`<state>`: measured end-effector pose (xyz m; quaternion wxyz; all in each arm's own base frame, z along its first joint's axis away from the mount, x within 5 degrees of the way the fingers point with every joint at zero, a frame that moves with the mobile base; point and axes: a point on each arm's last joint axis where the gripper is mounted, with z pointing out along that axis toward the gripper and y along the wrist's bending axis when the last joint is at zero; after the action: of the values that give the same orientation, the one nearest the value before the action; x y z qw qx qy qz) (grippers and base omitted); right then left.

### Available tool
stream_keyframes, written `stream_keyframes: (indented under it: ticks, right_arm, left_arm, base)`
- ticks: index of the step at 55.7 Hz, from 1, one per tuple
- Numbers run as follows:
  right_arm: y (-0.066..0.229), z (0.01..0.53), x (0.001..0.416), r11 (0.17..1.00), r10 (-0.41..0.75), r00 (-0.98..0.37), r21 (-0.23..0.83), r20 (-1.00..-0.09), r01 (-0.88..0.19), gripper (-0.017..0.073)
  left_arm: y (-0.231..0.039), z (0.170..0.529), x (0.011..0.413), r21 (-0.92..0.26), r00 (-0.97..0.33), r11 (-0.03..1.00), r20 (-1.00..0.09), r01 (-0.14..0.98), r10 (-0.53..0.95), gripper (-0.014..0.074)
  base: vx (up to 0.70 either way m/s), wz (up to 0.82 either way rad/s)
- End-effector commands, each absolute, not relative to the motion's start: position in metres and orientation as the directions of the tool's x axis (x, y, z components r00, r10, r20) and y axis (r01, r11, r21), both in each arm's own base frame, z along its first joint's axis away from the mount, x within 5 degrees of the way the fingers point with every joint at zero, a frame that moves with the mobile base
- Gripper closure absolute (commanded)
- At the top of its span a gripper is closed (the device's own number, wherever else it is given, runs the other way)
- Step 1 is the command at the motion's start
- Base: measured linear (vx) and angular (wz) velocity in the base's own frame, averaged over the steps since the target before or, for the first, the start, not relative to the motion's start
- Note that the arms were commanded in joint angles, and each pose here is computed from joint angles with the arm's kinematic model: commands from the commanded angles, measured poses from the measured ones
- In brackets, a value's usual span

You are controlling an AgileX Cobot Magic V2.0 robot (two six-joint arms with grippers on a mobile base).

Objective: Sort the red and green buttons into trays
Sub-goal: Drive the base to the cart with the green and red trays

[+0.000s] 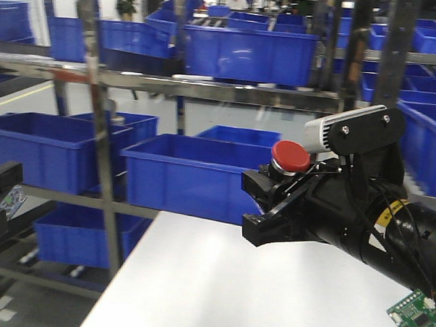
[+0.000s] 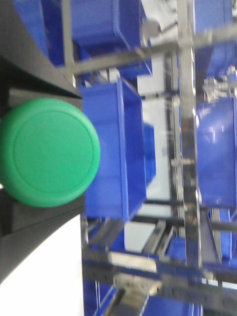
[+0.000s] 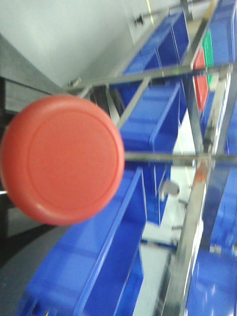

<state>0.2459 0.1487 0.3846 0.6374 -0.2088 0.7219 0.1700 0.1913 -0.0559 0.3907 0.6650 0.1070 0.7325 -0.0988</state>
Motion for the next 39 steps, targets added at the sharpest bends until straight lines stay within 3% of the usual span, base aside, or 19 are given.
stream_keyframes:
  ticks: [1,39]
  right_arm:
    - [0.1464,0.4148,0.2386,0.849,-0.005,0.037,-0.024,-0.999,-0.528,0.0568]
    - [0.1464,0.4148,0.2386,0.849,-0.005,0.037,-0.024,-0.999,-0.528,0.0568]
  left_arm:
    - [-0.0548,0.4146,0.1867,-0.011,0.039,0.959,-0.999,0.284,-0.023,0.0596]
    - [-0.0548,0.4146,0.1867,-0.011,0.039,0.959,-0.999,0.284,-0.023,0.0596]
  base:
    - [-0.11,0.49]
    - [-0.08,0.47]
